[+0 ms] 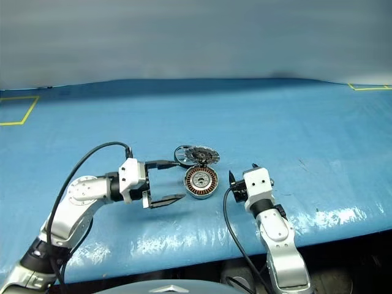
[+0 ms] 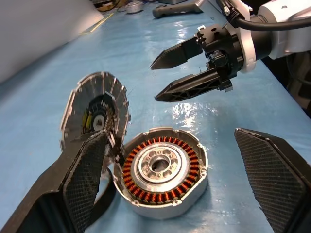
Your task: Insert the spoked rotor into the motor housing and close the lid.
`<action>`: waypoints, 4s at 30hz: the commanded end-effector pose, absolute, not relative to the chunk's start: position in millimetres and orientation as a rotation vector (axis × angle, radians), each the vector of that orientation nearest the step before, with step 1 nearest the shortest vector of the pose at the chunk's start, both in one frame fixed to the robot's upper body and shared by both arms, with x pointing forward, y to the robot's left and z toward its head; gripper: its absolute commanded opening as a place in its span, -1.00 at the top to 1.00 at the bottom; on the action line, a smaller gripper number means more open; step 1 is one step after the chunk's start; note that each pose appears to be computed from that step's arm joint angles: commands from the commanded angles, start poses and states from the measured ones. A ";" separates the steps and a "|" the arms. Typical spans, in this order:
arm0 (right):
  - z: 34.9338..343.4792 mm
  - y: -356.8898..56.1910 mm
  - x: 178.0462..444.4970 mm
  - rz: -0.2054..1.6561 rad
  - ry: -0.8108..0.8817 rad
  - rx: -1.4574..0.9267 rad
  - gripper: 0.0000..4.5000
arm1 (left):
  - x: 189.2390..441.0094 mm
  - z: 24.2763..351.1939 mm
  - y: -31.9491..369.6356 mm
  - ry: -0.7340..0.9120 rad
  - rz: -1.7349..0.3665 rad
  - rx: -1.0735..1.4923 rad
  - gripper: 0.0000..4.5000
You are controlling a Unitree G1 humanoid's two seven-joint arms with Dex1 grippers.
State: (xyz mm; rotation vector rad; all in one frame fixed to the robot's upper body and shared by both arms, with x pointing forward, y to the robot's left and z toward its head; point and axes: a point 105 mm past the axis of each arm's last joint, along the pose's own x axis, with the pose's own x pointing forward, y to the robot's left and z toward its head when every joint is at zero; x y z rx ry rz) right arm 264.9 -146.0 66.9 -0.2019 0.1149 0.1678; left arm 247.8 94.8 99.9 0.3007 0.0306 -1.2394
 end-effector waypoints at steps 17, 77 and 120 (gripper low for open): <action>50.6 -195.5 271.6 -0.068 0.235 -0.114 -0.68 | 251.3 81.4 36.2 -0.010 -1.303 0.317 -0.99; 92.1 -73.5 248.8 0.739 0.183 0.077 0.68 | 256.1 89.9 94.9 0.035 -1.156 0.287 -1.00; 58.3 -60.8 273.7 0.864 0.338 -0.177 0.68 | 241.7 71.1 97.9 0.088 -1.107 0.273 -1.00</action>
